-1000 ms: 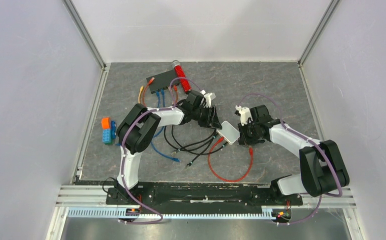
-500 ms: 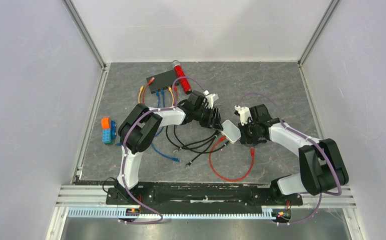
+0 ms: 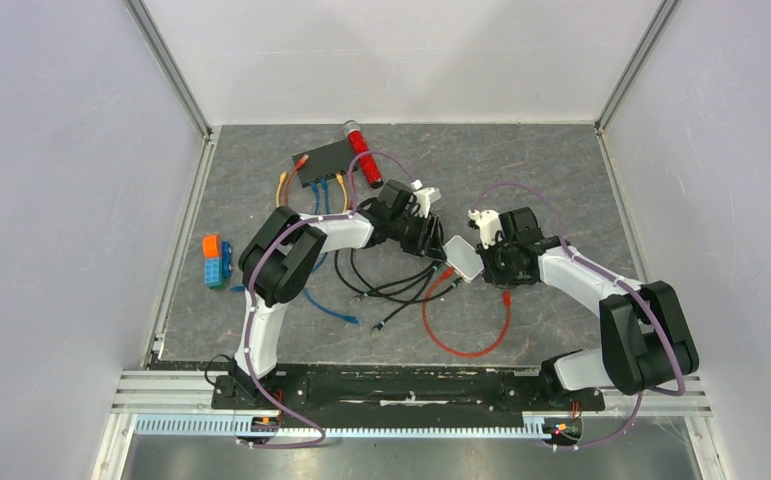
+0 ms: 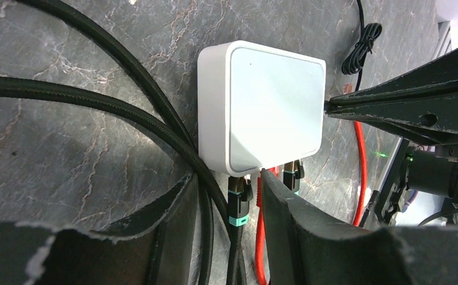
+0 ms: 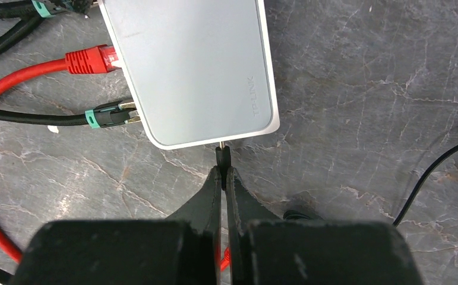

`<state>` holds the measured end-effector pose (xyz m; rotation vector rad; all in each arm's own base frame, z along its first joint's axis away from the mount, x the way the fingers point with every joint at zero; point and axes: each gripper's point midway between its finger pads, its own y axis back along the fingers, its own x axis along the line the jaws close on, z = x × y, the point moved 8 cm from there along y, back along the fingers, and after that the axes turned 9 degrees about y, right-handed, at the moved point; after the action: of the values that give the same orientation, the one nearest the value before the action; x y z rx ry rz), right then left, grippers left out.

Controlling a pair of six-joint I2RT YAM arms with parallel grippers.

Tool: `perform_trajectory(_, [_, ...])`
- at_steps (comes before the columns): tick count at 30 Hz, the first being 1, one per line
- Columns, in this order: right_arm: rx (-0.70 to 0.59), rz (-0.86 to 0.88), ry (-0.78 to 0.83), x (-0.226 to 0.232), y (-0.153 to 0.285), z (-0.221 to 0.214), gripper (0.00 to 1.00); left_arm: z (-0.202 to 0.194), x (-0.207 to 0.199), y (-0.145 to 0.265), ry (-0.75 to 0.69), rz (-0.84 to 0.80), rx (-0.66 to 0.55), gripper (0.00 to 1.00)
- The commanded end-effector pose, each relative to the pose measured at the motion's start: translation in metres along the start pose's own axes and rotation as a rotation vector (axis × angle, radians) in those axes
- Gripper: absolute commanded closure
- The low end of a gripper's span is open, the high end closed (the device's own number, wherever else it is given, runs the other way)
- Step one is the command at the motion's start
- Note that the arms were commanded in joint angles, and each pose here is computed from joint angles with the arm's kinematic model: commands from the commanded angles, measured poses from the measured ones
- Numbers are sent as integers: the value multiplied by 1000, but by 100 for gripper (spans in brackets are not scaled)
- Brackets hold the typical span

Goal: Insert the plug into the switch port
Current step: Insert the power into the switch port.

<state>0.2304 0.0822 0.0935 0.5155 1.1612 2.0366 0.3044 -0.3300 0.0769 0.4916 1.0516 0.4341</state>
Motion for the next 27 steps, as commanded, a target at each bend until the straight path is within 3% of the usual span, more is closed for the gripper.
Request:
perform_trajectory(1, [-71,-30,59,-7,0,19,100,13,-19,7,-39,9,-62,51])
perform_trajectory(11, [-55,-27,74,-9,-4,18,100,48,-30,21,-13,109,-283,47])
perform_trajectory(27, [-74,-72,89,-12,-2,19,100,43,-12,-22,-49,44,-137,48])
